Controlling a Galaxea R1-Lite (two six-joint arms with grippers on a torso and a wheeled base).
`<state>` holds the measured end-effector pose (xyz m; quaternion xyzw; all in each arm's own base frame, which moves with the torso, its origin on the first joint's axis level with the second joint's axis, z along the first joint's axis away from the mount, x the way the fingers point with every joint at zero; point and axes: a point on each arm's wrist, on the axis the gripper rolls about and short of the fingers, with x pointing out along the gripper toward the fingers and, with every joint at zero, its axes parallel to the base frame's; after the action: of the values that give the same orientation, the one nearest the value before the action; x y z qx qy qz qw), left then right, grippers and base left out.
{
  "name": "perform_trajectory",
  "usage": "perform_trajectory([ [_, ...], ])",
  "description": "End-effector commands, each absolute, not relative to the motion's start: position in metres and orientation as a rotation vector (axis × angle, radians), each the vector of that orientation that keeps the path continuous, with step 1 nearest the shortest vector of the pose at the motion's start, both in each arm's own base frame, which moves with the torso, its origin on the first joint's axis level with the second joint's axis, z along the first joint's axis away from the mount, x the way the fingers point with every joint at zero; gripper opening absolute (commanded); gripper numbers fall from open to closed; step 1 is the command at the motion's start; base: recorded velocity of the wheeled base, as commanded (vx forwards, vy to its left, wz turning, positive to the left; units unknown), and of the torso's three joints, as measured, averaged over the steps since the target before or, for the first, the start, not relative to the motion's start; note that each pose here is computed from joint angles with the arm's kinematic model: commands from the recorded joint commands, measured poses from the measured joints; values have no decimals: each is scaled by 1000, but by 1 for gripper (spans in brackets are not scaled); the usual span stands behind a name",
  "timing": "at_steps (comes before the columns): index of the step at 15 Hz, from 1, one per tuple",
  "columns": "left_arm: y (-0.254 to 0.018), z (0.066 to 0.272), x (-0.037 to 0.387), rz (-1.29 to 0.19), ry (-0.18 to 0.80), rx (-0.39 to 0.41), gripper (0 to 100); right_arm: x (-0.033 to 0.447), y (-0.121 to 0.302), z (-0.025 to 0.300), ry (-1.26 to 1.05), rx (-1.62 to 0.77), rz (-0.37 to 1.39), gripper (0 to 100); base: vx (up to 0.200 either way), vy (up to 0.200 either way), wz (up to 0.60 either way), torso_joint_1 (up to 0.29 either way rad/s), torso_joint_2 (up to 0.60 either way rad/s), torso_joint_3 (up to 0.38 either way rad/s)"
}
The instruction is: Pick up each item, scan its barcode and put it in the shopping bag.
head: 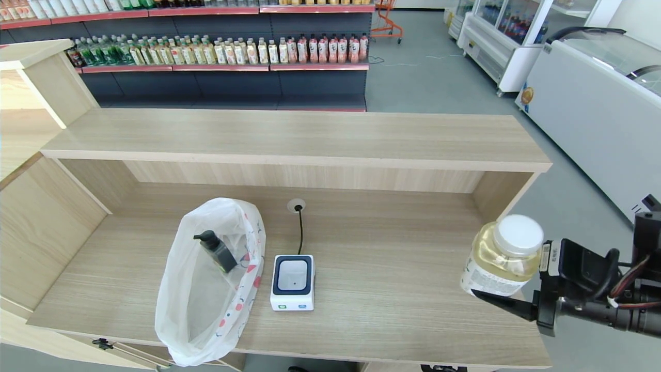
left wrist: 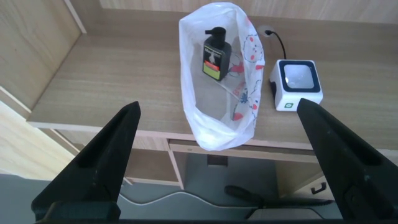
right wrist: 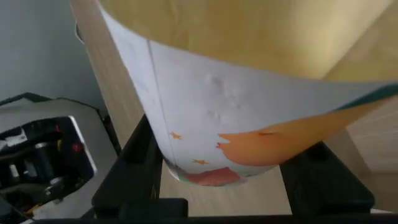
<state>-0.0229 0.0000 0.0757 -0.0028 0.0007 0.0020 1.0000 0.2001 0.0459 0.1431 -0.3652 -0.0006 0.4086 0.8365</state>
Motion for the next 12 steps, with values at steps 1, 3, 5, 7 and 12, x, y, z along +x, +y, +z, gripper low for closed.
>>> perform_trajectory([
  [1,0,76,-23,5,2,-6,100,206,46,153,-94,-883,800,0,0,0,0,0,0,0],
  [3,0,76,-23,5,2,-6,100,211,49,160,-205,-933,760,0,0,0,0,0,0,0],
  [5,0,76,-23,5,2,-6,100,209,53,168,-262,-949,740,0,0,0,0,0,0,0],
  [7,0,76,-23,5,2,-6,100,203,51,171,-306,-1020,714,0,0,0,0,0,0,0],
  [12,0,76,-23,5,2,-6,100,184,48,166,-282,-1059,669,0,0,0,0,0,0,0],
])
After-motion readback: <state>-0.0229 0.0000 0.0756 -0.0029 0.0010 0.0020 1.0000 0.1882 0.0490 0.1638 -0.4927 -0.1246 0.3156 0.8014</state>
